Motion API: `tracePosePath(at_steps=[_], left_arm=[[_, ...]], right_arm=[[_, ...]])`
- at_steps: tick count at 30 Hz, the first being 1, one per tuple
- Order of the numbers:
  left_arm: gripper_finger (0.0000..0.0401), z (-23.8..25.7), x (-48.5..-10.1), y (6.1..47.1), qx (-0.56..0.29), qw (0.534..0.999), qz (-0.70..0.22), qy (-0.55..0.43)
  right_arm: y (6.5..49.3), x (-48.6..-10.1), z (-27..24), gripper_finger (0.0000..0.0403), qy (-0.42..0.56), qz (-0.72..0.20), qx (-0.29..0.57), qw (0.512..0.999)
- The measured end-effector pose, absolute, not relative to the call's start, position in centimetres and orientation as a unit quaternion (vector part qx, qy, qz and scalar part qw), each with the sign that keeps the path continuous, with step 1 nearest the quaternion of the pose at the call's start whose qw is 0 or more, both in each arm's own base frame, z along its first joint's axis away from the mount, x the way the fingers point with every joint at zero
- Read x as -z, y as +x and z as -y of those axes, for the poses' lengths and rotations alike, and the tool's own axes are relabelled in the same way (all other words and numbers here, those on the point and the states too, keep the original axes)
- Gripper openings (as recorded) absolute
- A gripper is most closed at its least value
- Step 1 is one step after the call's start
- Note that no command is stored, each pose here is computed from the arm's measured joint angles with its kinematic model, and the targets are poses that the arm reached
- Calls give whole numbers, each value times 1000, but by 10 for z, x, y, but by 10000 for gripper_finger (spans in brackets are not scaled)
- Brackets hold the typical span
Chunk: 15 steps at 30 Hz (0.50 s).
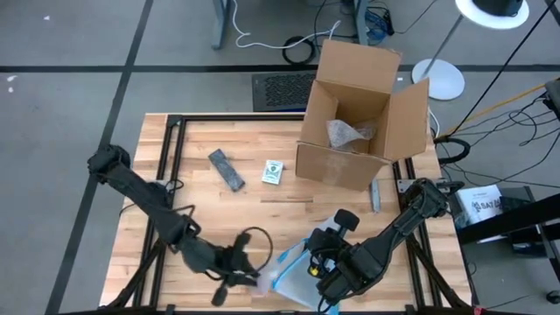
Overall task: Unpack boxes
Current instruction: Put the earphones into the transparent zip bag
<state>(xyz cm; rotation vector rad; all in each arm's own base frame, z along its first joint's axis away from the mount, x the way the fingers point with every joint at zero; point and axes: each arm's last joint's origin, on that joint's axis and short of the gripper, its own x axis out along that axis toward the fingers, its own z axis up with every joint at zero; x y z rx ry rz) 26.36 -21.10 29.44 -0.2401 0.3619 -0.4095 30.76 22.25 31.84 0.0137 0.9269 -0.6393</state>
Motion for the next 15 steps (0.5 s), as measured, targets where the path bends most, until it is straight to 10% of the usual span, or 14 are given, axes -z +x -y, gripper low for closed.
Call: tracePosePath(at_steps=[15], left_arm=[[45,171,-257,326,183,944,-200,-190]], right_arm=[[308,-318,-222,0,17,-435,309,845]])
